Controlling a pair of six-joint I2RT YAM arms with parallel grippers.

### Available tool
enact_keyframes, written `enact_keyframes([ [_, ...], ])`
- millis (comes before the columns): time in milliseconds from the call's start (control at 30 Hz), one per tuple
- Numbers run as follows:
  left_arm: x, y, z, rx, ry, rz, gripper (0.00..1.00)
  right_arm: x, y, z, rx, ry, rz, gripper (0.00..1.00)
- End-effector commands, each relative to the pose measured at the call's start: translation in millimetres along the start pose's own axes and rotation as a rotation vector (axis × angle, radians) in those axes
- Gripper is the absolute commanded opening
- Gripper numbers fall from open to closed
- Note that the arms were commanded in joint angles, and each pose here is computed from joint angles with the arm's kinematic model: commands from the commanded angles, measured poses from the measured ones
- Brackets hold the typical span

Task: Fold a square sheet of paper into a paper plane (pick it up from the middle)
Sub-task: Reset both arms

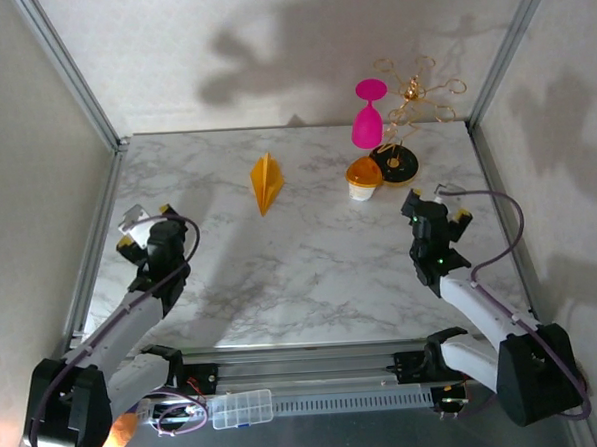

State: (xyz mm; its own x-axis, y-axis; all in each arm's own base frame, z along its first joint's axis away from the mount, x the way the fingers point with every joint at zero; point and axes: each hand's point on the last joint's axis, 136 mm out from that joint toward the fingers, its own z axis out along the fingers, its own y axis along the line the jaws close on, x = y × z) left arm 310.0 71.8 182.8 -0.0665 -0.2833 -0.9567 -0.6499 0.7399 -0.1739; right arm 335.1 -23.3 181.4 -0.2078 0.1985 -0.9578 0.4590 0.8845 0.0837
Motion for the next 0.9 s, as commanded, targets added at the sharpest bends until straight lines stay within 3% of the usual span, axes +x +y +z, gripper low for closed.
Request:
enact_keyframes([
  [0, -14, 23, -1, -0.044, -0.125, -0.055, 1.00, 0, -17, 5, 0.006, -0.067, 0.006, 0.99],
  [200, 12, 13, 7, 0.130, -0.123, -0.050, 0.99, 31, -22, 12, -0.108, -0.072, -0.033, 0.99],
  [533, 25, -30, -4, 0.435, -0.159, -0.017, 1.00, 35, 4, 13, -0.294, -0.148, -0.098, 0.99],
  [867, 37, -54, 7, 0.540, -0.134, 0.027, 1.00, 30, 21, 18, -0.391, -0.199, -0.114, 0.99],
])
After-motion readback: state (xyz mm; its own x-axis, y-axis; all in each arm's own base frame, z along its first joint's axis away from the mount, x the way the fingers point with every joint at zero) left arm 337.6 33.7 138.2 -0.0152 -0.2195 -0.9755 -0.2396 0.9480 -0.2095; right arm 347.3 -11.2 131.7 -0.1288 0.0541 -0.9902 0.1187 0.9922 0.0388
